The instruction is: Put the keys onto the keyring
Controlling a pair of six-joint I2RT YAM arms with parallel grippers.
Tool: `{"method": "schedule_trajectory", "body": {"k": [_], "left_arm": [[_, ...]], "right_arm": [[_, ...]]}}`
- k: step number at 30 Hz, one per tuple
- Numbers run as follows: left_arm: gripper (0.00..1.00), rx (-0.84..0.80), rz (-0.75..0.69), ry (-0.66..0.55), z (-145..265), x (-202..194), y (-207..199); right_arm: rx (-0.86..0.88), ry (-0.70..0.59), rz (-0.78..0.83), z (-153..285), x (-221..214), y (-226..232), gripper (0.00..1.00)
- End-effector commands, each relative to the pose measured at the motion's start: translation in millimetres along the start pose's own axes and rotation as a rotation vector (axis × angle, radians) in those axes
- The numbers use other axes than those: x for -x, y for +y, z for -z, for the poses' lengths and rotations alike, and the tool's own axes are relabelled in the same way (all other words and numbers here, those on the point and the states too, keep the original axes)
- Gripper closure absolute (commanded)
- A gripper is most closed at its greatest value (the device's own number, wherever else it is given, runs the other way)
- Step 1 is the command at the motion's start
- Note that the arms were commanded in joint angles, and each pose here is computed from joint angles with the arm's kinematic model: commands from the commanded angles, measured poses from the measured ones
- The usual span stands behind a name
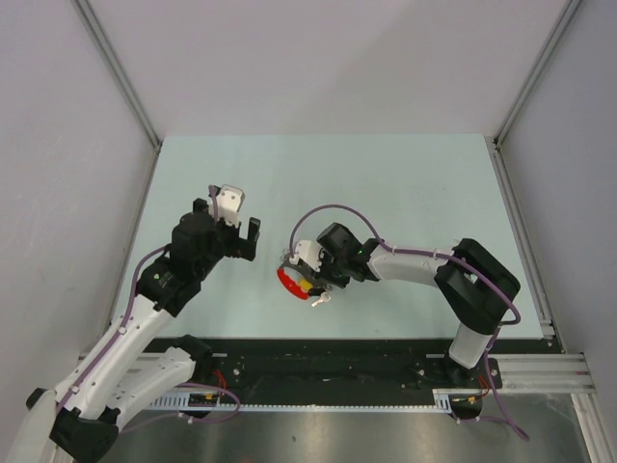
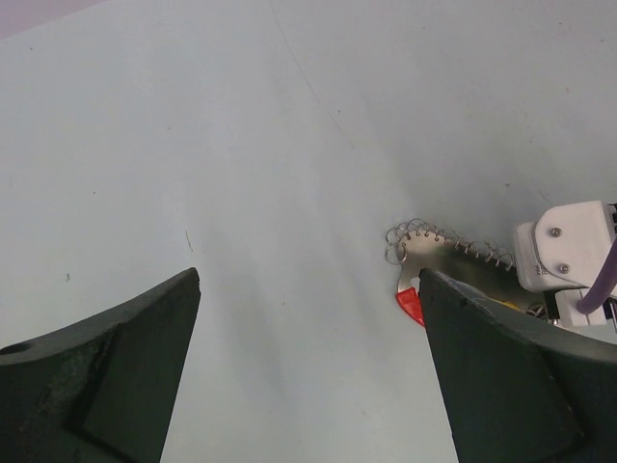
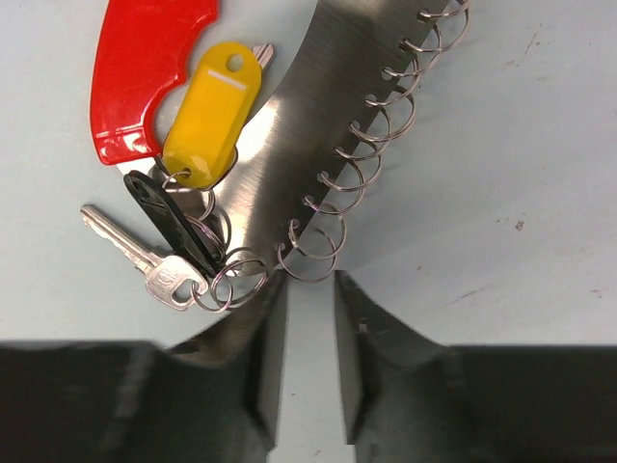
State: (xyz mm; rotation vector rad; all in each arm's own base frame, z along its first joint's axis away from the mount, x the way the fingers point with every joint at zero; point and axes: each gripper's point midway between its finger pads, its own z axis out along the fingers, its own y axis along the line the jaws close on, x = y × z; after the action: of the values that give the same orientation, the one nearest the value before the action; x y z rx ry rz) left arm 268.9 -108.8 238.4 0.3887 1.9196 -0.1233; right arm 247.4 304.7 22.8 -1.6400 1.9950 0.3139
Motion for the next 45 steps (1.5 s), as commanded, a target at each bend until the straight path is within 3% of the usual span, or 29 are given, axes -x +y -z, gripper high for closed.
{"method": "schedule_trajectory", "body": {"k": [1,2,7,14,18,22,24,28,32,36,45], "left_arm": [[0.0,-0.013,0.027,-0.029,-1.5,7.3,-2.1],[0.0,-0.013,0.028,-0.031,-1.4,7.3,-1.9],[0.0,-0.021,0.03,-0.037,-1.3,8.1,-3.0],[0.0,-0.037,0.026,-0.043,-1.9,8.0,-5.7],[0.0,-0.04,0.023,-0.042,-2.7,7.1,-6.3],[0.0,-0.04,0.021,-0.039,-3.6,6.2,-6.4],[0.0,-0.041,0.021,-0.037,-3.6,5.8,-6.4],[0.0,-0.045,0.019,-0.039,-3.8,5.9,-7.2],[0.0,-0.042,0.017,-0.038,-4.3,6.0,-6.7],[0.0,-0.041,0.015,-0.031,-5.1,4.3,-6.6],[0.0,-0.041,0.012,-0.032,-4.8,4.2,-6.4]], "right_arm": [[-0.026,-0.06,0.025,6.4,23.4,-7.6,0.79],[-0.027,-0.062,0.026,8.2,24.4,-7.5,0.87],[-0.042,-0.09,0.03,23.8,33.8,-7.9,0.99],[-0.046,-0.16,0.028,45.6,51.3,-7.9,1.0],[-0.056,-0.121,0.016,40.4,42.0,-9.0,1.0],[-0.093,-0.102,-0.023,35.2,38.1,-15.4,0.72],[-0.109,-0.114,-0.064,34.3,39.0,-21.1,0.66],[-0.124,-0.189,-0.255,42.5,50.4,-31.1,0.56],[-0.145,-0.236,-0.606,48.0,54.0,-39.6,0.57],[-0.122,-0.24,-0.825,46.5,55.1,-34.9,0.58],[-0.089,-0.221,-1.096,27.1,45.4,-29.3,0.65]]}}
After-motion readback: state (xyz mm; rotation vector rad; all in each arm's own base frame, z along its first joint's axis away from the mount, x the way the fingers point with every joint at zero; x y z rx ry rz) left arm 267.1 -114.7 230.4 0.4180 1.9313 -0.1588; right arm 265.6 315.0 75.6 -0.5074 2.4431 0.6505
